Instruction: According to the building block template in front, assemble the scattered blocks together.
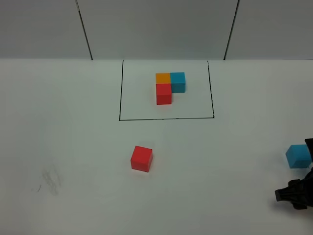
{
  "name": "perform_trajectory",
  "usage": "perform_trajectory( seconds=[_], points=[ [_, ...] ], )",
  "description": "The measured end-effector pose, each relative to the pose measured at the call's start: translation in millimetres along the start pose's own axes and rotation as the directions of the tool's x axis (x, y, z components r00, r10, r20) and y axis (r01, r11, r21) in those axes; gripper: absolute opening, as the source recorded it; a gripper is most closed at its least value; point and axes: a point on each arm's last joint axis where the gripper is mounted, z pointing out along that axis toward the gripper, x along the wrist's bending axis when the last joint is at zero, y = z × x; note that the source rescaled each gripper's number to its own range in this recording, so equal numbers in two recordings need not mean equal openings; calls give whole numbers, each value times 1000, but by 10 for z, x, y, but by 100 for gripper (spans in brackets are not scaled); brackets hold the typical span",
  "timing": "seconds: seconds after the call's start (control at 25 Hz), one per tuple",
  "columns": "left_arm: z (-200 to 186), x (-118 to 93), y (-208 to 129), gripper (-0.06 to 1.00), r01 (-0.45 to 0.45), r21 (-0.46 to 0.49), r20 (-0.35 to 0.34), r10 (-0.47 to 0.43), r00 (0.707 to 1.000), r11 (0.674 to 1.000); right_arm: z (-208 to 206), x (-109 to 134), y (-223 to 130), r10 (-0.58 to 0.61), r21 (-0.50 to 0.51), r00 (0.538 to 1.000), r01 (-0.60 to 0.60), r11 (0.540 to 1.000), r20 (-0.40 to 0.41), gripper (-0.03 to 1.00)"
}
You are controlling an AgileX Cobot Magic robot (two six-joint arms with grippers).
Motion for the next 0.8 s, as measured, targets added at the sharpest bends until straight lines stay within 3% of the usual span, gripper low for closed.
perform_trajectory(
  seconds=[0.04, 0.8],
  points=[
    [0, 0, 0, 0, 0, 0, 0, 0, 1000, 1000, 0, 0, 1, 0, -1, 1000, 0, 1000, -1, 51],
    [0, 0, 0, 0, 0, 0, 0, 0, 1000, 1000, -29, 11, 29, 18, -35, 1000, -19, 999, -16, 51]
  ],
)
